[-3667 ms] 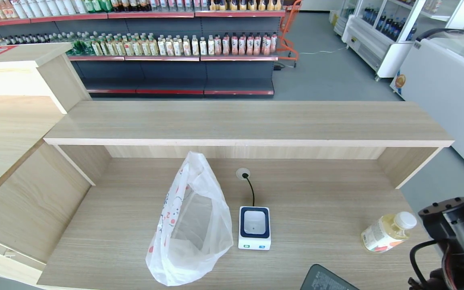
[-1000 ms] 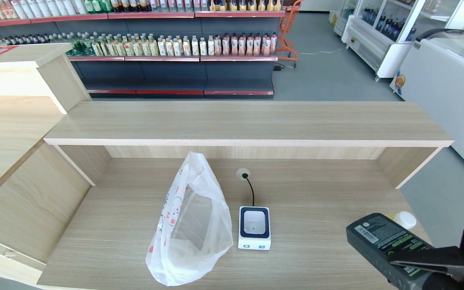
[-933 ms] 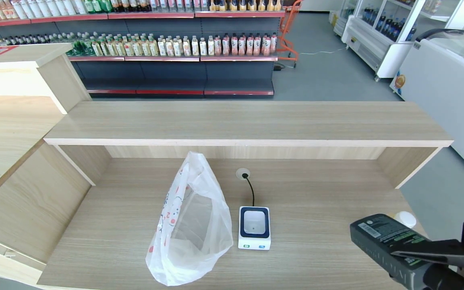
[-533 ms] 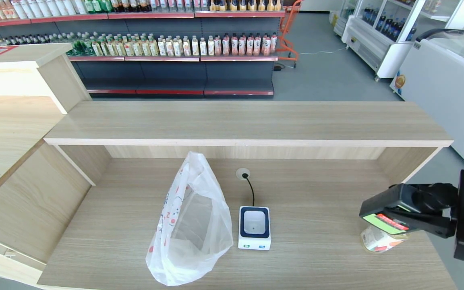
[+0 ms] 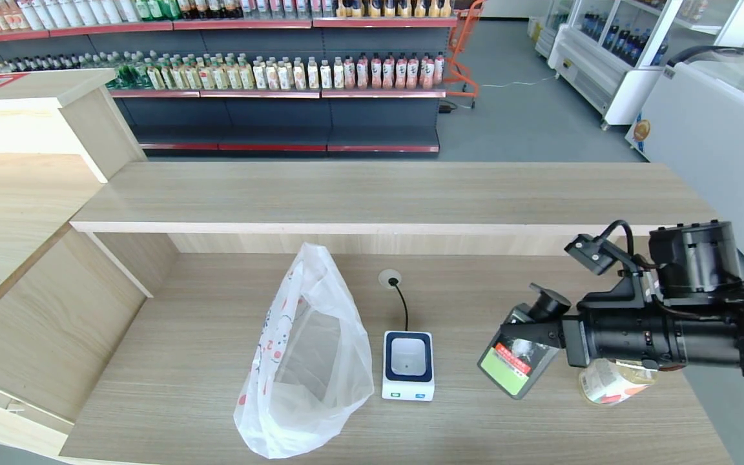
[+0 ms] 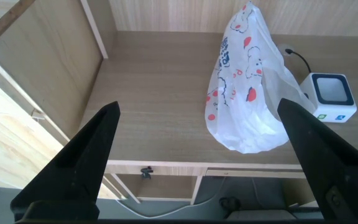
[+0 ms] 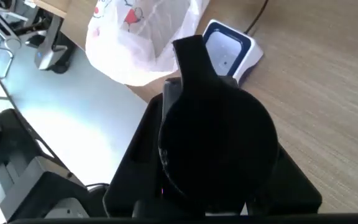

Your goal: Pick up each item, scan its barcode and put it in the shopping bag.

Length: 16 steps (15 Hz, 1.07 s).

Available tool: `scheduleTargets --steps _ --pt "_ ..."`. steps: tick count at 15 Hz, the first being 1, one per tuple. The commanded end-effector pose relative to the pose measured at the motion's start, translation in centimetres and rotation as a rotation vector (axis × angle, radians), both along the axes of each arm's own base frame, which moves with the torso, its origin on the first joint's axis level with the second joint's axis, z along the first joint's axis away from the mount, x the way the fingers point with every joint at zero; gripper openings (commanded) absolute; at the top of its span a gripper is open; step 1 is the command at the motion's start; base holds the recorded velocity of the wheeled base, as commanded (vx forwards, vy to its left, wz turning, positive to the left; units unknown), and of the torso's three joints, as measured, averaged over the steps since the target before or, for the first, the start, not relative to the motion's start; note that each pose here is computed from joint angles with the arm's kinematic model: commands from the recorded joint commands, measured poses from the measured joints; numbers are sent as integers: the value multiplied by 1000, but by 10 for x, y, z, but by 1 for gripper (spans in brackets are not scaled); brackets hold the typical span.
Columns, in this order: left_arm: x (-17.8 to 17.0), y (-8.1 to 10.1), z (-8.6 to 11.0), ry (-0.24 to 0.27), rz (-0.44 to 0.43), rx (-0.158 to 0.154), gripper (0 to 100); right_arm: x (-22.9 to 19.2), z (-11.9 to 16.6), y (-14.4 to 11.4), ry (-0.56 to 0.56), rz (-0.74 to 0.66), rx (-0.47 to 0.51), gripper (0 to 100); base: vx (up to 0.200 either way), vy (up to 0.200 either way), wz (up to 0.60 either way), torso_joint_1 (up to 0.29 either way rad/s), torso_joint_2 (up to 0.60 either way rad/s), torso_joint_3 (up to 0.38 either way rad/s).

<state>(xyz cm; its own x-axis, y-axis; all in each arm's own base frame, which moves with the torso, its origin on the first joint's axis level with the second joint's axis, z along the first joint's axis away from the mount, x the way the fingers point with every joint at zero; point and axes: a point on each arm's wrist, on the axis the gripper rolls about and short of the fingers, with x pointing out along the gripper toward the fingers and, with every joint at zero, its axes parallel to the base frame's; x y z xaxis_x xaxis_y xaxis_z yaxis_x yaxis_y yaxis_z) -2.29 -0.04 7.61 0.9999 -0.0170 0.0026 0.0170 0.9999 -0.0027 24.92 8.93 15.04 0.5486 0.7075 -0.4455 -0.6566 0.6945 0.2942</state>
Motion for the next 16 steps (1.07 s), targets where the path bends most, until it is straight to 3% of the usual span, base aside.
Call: scheduleTargets --steps 1,7,16 --pt "0 0 0 -1 0 0 100 22 -42 27 122 52 -33 0 0 0 0 0 0 0" --pt "0 0 0 -1 0 0 100 58 -78 44 50 80 -138 0 0 0 0 0 0 0" --pt "0 0 0 -1 0 0 100 93 -99 79 -10 129 -125 0 0 0 0 0 0 0"
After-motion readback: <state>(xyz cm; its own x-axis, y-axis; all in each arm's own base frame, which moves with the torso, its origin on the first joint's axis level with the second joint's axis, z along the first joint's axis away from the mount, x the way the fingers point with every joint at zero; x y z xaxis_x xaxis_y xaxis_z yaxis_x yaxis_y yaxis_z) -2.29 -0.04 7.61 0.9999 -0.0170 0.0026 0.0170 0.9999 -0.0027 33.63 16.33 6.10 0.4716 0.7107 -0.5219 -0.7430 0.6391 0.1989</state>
